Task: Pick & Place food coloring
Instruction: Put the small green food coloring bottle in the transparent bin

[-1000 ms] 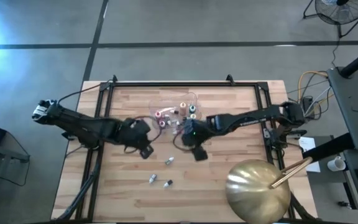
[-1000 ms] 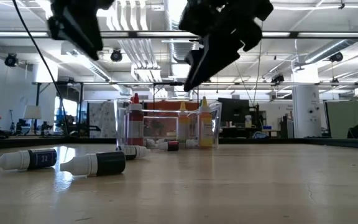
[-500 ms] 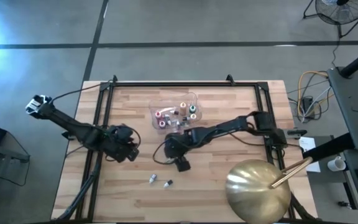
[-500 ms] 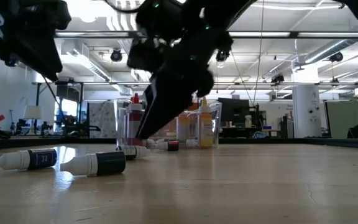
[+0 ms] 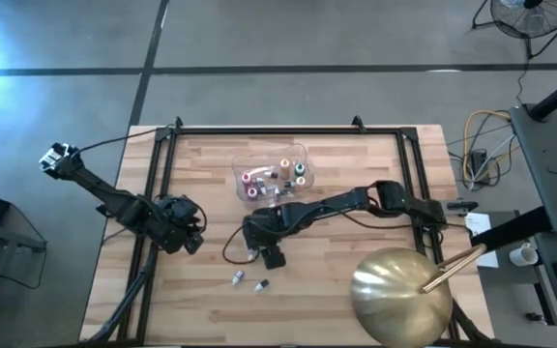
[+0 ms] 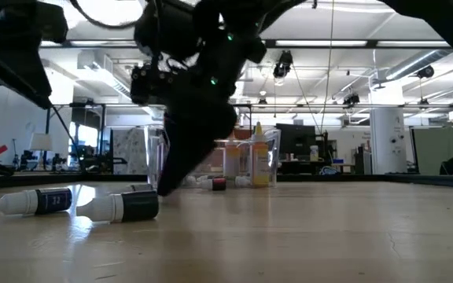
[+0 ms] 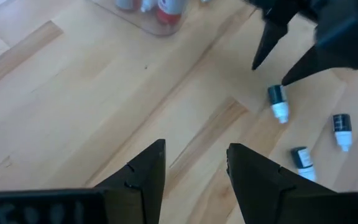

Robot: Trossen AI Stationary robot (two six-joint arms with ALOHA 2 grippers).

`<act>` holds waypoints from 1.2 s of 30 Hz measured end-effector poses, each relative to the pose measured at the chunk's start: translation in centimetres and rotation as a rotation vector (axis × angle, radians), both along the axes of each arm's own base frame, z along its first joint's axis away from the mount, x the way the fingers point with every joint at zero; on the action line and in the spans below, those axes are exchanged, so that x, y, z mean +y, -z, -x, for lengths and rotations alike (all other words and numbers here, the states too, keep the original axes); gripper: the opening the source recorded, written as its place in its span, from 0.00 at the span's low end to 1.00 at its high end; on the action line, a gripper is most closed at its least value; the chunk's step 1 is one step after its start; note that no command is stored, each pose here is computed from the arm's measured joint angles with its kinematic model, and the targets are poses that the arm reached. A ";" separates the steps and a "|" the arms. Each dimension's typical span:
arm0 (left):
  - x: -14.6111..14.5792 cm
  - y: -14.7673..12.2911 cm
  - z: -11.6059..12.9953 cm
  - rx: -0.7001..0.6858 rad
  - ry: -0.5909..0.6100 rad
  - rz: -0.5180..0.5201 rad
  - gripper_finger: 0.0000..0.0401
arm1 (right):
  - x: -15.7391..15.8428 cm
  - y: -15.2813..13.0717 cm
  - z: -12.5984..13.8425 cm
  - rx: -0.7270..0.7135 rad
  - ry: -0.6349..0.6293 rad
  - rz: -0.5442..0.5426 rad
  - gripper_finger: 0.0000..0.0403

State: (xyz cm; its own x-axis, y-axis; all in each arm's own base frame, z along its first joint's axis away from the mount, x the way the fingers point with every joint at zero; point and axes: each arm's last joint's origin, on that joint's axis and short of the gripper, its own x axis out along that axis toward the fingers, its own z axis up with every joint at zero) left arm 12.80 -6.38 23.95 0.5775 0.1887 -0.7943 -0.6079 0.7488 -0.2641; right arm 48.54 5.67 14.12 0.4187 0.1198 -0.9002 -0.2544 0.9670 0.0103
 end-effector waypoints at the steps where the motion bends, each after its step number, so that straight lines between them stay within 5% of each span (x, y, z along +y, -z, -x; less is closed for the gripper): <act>1: 0.0 0.1 0.2 0.004 0.001 0.000 0.36 | 0.0 -0.5 -0.2 -0.007 0.019 0.000 0.52; 6: 0.4 1.0 0.8 0.023 0.001 -0.007 0.36 | 0.1 -3.6 -0.9 -0.052 0.023 0.007 0.52; 12: 0.6 1.6 1.2 0.038 0.007 0.003 0.36 | 2.0 -2.5 -0.6 -0.068 -0.128 0.058 0.52; 23: 0.6 1.7 1.2 0.039 0.004 0.004 0.36 | 4.4 -2.1 -0.6 -0.075 0.232 -0.174 0.52; 36: 0.4 1.9 1.4 0.066 0.033 0.032 0.36 | 4.8 0.1 -0.4 -0.198 0.404 -0.102 0.52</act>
